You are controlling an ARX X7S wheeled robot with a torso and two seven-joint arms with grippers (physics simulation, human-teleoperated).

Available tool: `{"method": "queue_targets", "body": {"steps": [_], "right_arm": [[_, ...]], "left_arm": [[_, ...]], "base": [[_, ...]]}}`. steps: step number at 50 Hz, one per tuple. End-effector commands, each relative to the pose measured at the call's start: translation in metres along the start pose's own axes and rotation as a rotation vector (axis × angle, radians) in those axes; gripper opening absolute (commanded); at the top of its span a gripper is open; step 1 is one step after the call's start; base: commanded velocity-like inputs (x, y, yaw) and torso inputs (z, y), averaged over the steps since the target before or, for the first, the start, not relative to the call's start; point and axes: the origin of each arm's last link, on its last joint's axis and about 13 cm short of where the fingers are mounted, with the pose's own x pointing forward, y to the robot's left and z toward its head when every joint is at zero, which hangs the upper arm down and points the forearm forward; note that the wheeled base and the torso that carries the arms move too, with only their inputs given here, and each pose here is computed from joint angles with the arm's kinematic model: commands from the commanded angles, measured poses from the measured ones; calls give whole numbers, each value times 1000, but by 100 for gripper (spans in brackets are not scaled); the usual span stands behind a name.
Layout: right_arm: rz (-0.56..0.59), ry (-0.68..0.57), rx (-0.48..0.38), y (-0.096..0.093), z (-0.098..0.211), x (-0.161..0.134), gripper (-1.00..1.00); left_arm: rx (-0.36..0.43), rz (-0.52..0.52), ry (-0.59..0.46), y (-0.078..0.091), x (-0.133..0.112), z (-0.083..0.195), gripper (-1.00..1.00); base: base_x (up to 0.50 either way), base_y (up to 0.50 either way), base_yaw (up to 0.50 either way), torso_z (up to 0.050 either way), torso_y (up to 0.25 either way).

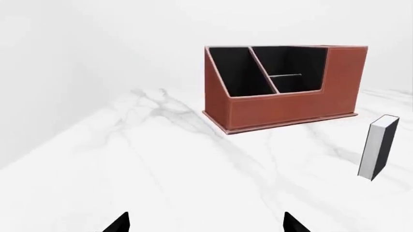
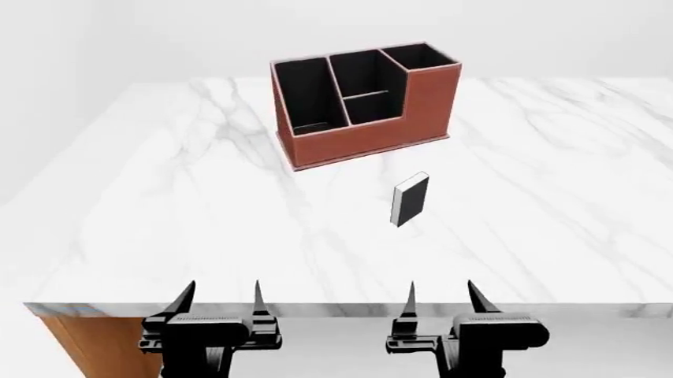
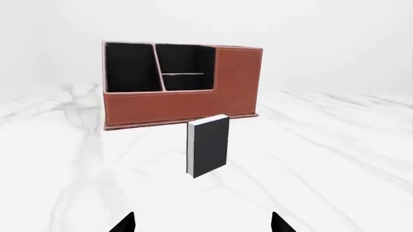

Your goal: Pick up the book and place it in the left compartment of the caddy.

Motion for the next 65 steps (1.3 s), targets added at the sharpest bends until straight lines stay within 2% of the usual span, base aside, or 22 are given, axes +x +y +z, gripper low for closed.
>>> {"method": "queue_targets", "body": {"steps": [1,3,4,5,7,8,9,10,11,13,14,17,20,21,22,25,27,31,37,39,40,65], "right_arm": [[-20,22,-18,-2,1,1,100],[-34,99,48,-2,10,4,100],[5,94,57,-1,24,5,100],[30,64,12,0,41,5,100],[-14,56,0,0,78,14,100],[77,-12,9,1,113,16,100],[49,-68,-97,4,140,18,100],[63,-36,-85,4,151,17,100],[111,-57,-18,3,173,16,100],[96,-87,-74,3,198,17,100],[118,-111,-56,3,221,18,100],[121,-148,-60,3,241,19,100],[116,-140,-64,3,243,22,100],[131,-132,-46,3,241,22,100],[166,-111,23,2,239,22,100],[46,-150,-63,1,239,23,100],[99,-119,-27,1,237,25,100],[86,-121,-22,0,237,26,100],[80,-122,-50,1,236,26,100],[125,-68,-22,1,236,27,100],[137,-98,15,0,236,26,100],[132,-81,-14,1,232,28,100]], "left_arm": [[-4,2,13,-1,0,0,100],[29,-10,65,-2,1,3,100],[-13,12,78,-2,3,12,100],[-41,-16,68,-2,4,28,100],[51,31,15,-1,9,62,100],[6,18,-42,1,13,96,100],[57,37,-58,2,16,118,100],[112,78,-64,4,20,131,100],[85,50,-111,5,21,153,100],[103,70,-90,8,25,174,100],[91,64,-136,10,26,194,100],[133,83,-170,12,27,208,100],[123,97,-158,15,28,206,100],[124,101,-157,16,28,204,100],[125,100,-153,16,28,200,100],[129,101,-148,15,28,198,100],[125,101,-147,16,29,198,100],[122,100,-147,16,30,199,100],[127,98,-147,16,32,198,100],[127,98,-145,16,32,197,100],[134,100,-146,16,32,196,100],[141,114,-146,18,34,189,100]], "base": [[0,0,0,0,0],[0,0,0,0,0],[0,0,0,0,0],[0,0,0,0,0],[0,0,0,0,0],[0,0,0,0,0],[0,0,0,0,0],[0,0,0,0,0],[0,0,0,0,0],[0,0,0,0,0],[0,0,0,0,0],[0,0,0,0,0],[0,0,0,0,0],[0,0,0,0,0],[0,0,0,0,0],[0,167,0,0,0],[0,500,0,0,0],[0,367,0,0,0],[0,0,0,0,0],[0,0,0,0,0],[98,0,0,0,0],[500,0,0,0,1]]}}
